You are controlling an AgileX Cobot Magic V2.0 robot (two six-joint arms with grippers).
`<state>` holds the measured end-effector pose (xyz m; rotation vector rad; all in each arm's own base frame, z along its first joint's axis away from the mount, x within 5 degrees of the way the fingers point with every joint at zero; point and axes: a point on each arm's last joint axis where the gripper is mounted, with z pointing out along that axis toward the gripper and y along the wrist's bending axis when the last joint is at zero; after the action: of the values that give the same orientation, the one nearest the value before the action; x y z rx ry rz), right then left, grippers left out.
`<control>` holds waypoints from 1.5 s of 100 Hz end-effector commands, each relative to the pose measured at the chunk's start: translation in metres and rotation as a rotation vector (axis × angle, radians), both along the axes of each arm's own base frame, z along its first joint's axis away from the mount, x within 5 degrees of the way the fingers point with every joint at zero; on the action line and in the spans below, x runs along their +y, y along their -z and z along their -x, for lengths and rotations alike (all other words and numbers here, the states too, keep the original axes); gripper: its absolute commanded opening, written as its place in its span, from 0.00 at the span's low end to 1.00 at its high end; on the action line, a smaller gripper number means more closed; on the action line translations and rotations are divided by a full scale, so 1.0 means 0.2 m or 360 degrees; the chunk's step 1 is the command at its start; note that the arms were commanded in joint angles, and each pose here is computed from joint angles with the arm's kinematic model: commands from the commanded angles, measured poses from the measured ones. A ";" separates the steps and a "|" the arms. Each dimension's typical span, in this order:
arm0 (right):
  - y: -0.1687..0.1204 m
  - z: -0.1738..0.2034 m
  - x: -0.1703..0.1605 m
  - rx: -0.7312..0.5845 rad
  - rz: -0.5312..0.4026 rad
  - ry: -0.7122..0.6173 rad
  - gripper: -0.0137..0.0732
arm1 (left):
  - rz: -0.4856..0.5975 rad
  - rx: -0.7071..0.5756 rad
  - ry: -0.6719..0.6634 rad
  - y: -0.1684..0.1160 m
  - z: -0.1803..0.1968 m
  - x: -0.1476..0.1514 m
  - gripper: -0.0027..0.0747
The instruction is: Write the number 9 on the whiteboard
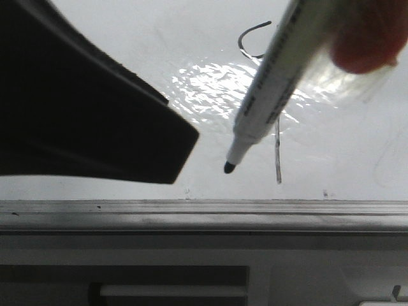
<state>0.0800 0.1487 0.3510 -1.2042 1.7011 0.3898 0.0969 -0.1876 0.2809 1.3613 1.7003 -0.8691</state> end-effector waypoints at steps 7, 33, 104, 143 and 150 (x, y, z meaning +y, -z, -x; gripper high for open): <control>-0.10 0.01 0.02 -0.0118 -0.0169 -0.0080 0.08 | 0.0096 -0.0098 0.0031 -0.11 -0.02 -0.04 0.53; -0.09 0.00 0.09 -0.0116 -0.0204 -0.0129 0.08 | 0.0113 -0.0102 0.0058 -0.14 -0.02 -0.04 0.50; -0.03 -0.03 0.19 -0.0089 -0.0165 -0.0161 0.08 | 0.0056 -0.0059 0.0055 -0.09 -0.04 -0.08 0.01; -0.16 -0.06 0.09 -0.0269 -0.0125 -0.0046 0.85 | -0.0002 -0.0010 0.0053 -0.01 -0.03 -0.06 0.01; -0.24 -0.06 0.03 -0.0341 -0.0167 0.0012 0.82 | -0.0020 0.0017 0.0038 0.02 -0.02 -0.05 0.01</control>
<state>0.0923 0.1694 0.3631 -1.2124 1.6103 0.3440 0.1006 -0.1966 0.2699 1.4726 1.6864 -0.8416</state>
